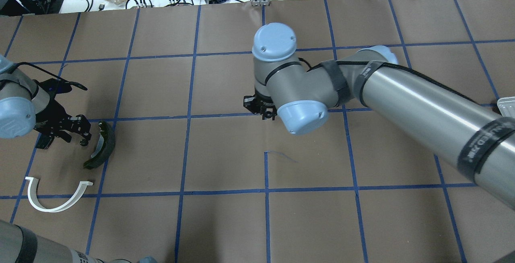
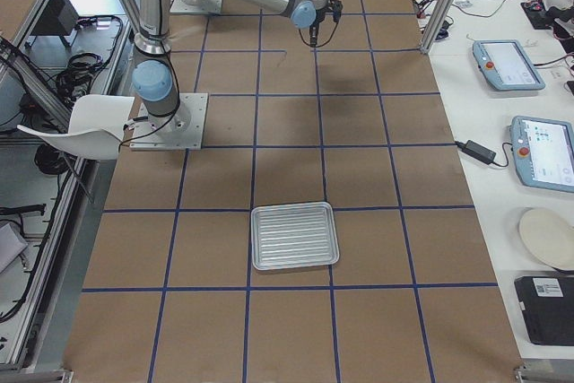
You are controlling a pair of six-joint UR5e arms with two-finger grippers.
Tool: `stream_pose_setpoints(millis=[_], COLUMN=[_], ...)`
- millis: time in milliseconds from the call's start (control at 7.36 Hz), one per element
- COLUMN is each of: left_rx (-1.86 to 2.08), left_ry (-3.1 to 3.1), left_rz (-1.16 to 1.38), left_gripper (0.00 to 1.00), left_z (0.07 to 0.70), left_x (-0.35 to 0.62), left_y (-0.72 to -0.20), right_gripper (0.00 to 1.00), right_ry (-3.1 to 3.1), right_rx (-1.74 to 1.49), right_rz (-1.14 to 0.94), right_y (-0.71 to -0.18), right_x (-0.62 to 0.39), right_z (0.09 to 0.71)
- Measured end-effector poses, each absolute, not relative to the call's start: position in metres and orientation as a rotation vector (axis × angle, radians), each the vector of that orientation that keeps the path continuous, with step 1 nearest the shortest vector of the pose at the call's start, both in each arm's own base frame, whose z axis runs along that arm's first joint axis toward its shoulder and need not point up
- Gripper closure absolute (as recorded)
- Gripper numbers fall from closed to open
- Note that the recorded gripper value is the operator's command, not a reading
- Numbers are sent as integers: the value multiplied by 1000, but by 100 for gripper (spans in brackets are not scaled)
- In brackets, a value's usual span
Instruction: Place bearing gear from tray to pile
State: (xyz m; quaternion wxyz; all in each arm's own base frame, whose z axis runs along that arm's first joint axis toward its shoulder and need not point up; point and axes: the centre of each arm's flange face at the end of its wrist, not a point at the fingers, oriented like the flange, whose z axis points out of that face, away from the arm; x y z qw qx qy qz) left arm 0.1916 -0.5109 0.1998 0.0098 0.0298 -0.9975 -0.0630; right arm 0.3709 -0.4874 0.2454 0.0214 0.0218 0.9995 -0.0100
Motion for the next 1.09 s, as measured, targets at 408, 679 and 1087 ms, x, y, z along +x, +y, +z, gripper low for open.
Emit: stream_pose_setpoints(millis=[408,679,1087], left_rx=[42,84,-64], left_ry=[-3133,-3113,-3098], left_rz=[-125,-59,-6], left_gripper=[0,0,0], left_z=[263,309,338], left_x=[156,103,-9], left_y=[-555,-579,-583], right_gripper=[13,0,0], right_ry=[3108,3107,3101], right_rx=[3,0,-18], right_rz=[6,-11,-97], right_y=[-461,-465,-525], right_x=[412,410,336], right_z=[216,219,301])
